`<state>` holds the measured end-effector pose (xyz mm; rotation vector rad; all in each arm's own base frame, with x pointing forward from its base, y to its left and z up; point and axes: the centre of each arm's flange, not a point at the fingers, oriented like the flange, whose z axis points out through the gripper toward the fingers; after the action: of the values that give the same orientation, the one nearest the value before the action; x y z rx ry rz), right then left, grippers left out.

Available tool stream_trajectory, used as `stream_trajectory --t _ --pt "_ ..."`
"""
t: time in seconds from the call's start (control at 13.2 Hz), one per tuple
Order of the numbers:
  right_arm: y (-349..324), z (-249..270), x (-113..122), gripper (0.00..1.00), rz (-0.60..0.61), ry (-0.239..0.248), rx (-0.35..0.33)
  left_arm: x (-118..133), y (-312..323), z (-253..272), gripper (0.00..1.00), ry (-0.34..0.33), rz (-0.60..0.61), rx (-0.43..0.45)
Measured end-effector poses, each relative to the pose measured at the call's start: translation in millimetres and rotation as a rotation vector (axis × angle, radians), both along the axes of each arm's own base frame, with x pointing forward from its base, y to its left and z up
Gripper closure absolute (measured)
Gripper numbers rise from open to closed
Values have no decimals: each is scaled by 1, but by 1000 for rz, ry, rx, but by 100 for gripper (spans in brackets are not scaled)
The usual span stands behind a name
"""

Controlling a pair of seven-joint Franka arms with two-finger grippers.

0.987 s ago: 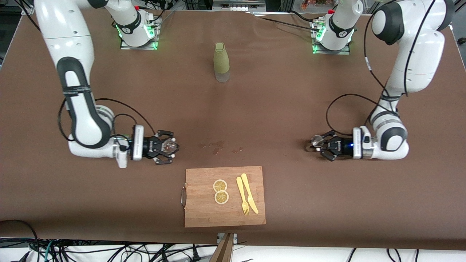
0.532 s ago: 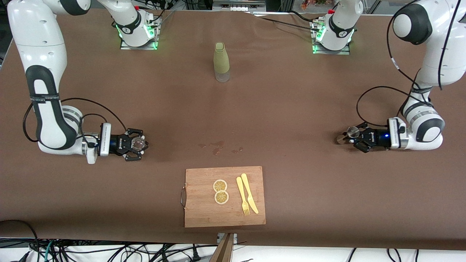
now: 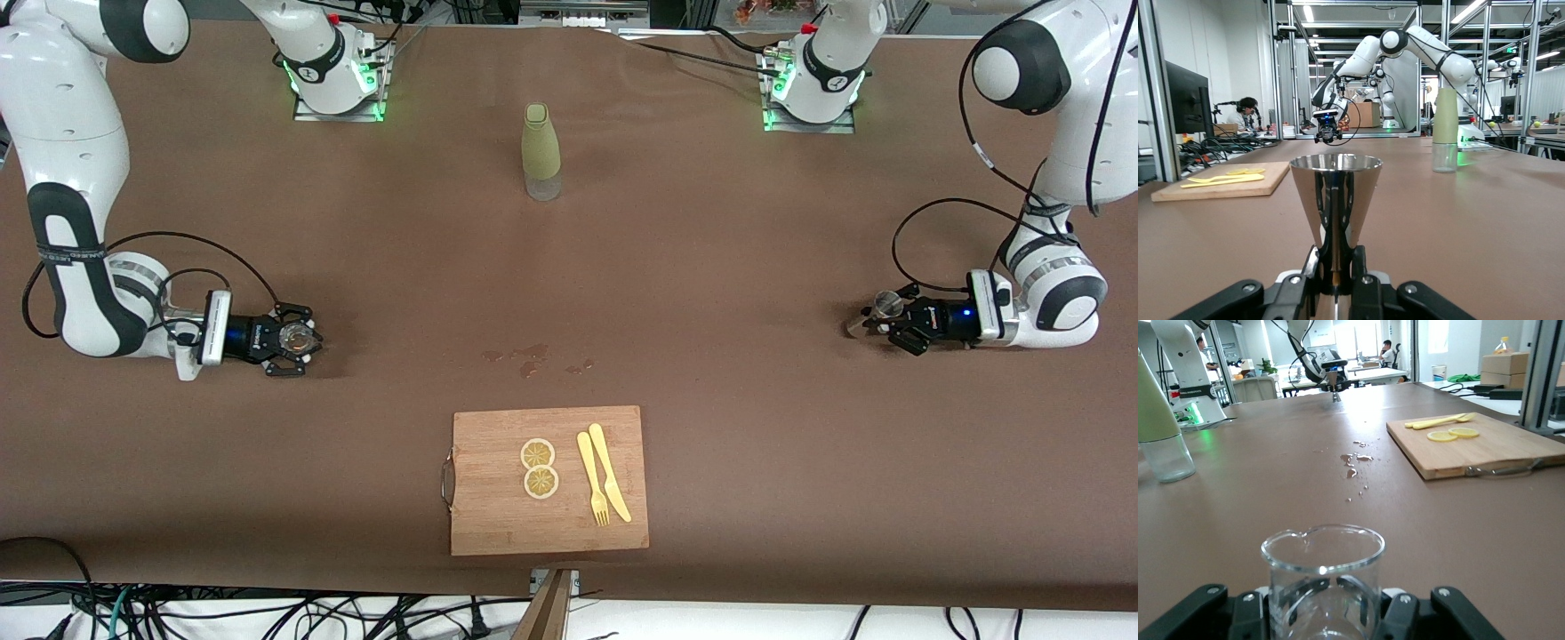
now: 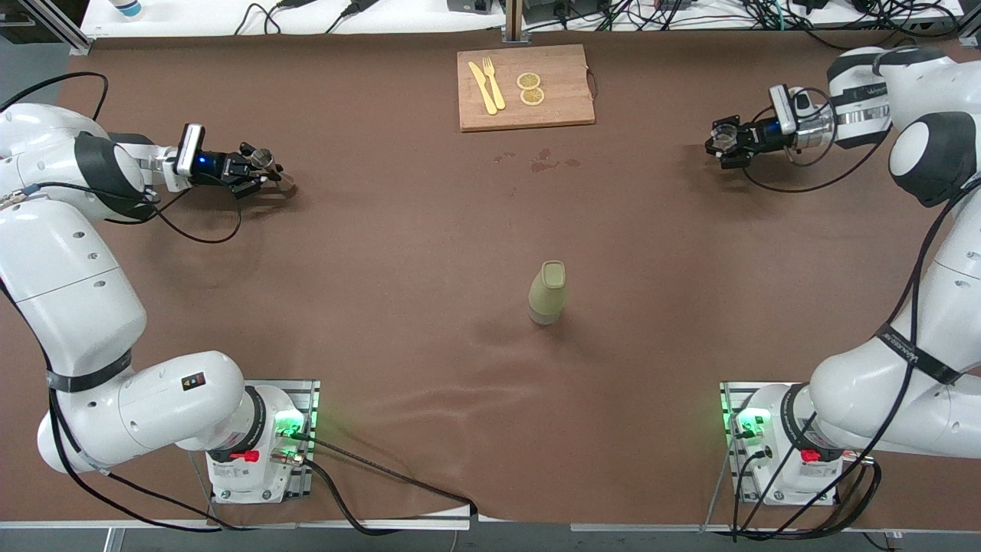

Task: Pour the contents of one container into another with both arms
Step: 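Open the right gripper off the glass while the left gripper releases the jigger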

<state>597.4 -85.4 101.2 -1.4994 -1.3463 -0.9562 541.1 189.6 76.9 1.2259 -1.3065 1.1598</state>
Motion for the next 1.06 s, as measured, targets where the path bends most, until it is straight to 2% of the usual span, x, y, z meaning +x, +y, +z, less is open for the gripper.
stream_trajectory --t 0.46,0.53,0.76,0.84,0.91,1.06 --pt "-7 -40 -17 86 -10 37 16 -9 -2 -18 79 25 -4 -9" --pt "-7 -42 -17 81 -10 39 17 -11 -1 -22 79 33 -3 -8" --pt "-9 -42 -17 46 -14 39 20 -14 6 -24 79 37 4 1" --pt "-12 -42 -18 37 -18 39 21 -14 7 -24 76 37 6 6" --pt "-16 -42 -19 23 -24 40 23 -14 7 -25 74 37 9 12" --pt "-26 -42 -22 1 -27 43 23 -13 11 -27 55 38 20 35"
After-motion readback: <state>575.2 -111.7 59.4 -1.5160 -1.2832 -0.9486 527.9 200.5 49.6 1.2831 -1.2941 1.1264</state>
